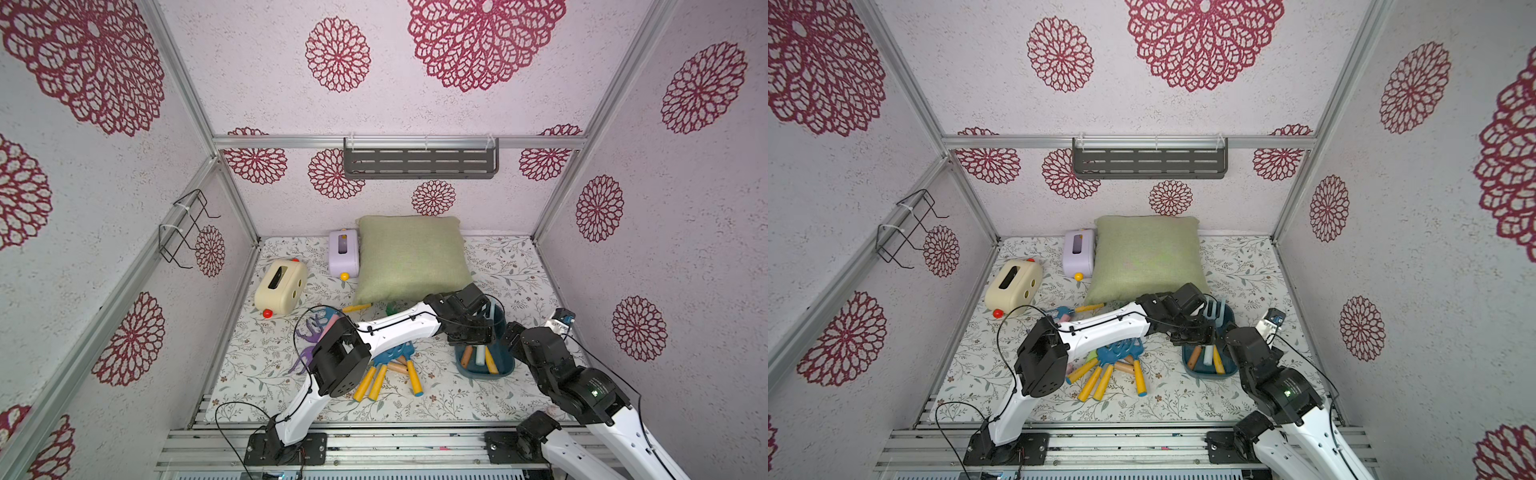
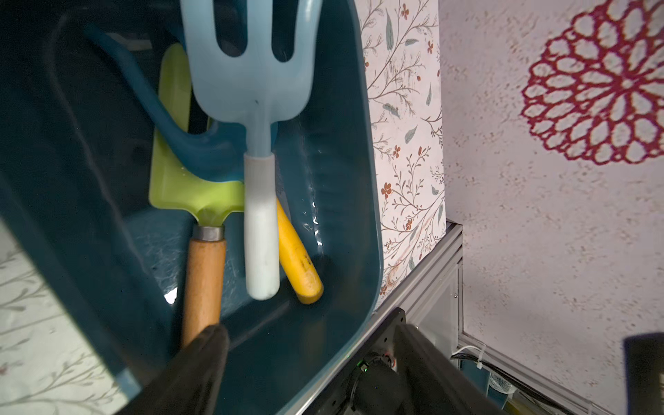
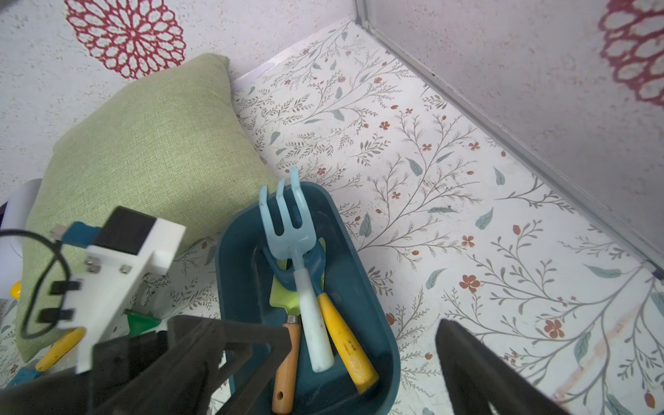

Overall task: Put the rake into the storage box
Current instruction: Place the rake in the storage box, then adjust the rake in the storage box.

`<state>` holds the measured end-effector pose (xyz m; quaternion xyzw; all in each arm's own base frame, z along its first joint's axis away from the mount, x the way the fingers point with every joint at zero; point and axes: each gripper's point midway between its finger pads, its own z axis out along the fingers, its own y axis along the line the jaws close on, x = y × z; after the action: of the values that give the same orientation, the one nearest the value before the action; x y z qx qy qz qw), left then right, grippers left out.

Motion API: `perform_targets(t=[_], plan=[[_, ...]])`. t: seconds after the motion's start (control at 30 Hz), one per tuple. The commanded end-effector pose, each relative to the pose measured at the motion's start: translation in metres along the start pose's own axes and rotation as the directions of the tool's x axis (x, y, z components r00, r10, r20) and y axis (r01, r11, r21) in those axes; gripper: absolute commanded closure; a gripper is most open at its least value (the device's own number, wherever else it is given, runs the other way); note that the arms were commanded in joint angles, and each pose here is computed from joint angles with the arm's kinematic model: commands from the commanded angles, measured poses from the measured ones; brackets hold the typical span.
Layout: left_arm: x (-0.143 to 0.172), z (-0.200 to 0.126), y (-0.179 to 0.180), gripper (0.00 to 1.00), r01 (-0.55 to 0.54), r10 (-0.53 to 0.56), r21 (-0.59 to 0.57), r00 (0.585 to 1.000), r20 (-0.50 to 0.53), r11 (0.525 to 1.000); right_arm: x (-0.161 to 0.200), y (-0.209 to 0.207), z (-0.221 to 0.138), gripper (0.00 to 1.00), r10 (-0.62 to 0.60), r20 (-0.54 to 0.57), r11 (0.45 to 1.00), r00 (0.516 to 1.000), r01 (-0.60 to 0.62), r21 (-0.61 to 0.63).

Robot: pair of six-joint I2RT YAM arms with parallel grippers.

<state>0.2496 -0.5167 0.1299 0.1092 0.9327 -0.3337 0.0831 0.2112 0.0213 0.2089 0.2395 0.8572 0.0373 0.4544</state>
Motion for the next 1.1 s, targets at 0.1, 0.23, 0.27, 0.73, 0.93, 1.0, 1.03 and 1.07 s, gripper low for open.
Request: perform_targets(t=[0.1,0.23,0.27,0.73,0.93,1.0,1.03,1.07], plan=[[-0.021,-0.105,0.007,0.03,-0.066,0.083,-0.083,0.972,0.222,0.994,0.005,0.055,-0.008,0.01,-0.130,-0.032,0.951,0.991,0.115,-0.287],[-0.015,-0.145,0.042,0.03,-0.042,0.093,-0.174,0.950,0.298,0.984,0.023,0.083,-0.011,0.03,-0.227,-0.079,0.884,0.971,0.171,-0.435],[-0.013,-0.156,0.051,0.03,-0.033,0.096,-0.195,0.943,0.320,0.980,0.029,0.089,-0.011,0.05,-0.249,-0.096,0.867,0.964,0.178,-0.465],[0.036,-0.235,0.191,0.03,0.208,-0.033,-0.350,0.895,0.446,0.913,0.141,0.142,0.006,0.19,-0.544,-0.334,0.745,0.770,0.260,-0.615],[0.050,-0.242,0.217,0.03,0.262,-0.081,-0.332,0.878,0.471,0.906,0.105,0.114,0.043,0.29,-0.440,-0.299,0.878,0.846,0.336,-0.341],[0.051,-0.243,0.220,0.03,0.263,-0.082,-0.332,0.878,0.472,0.906,0.089,0.102,0.057,0.38,-0.375,-0.301,0.912,0.877,0.289,-0.291],[0.052,-0.243,0.220,0.03,0.264,-0.083,-0.331,0.878,0.472,0.906,0.083,0.096,0.063,0.42,-0.346,-0.303,0.924,0.888,0.268,-0.272],[0.052,-0.243,0.221,0.03,0.264,-0.083,-0.332,0.878,0.472,0.906,0.077,0.088,0.069,0.43,-0.318,-0.300,0.936,0.899,0.248,-0.249]])
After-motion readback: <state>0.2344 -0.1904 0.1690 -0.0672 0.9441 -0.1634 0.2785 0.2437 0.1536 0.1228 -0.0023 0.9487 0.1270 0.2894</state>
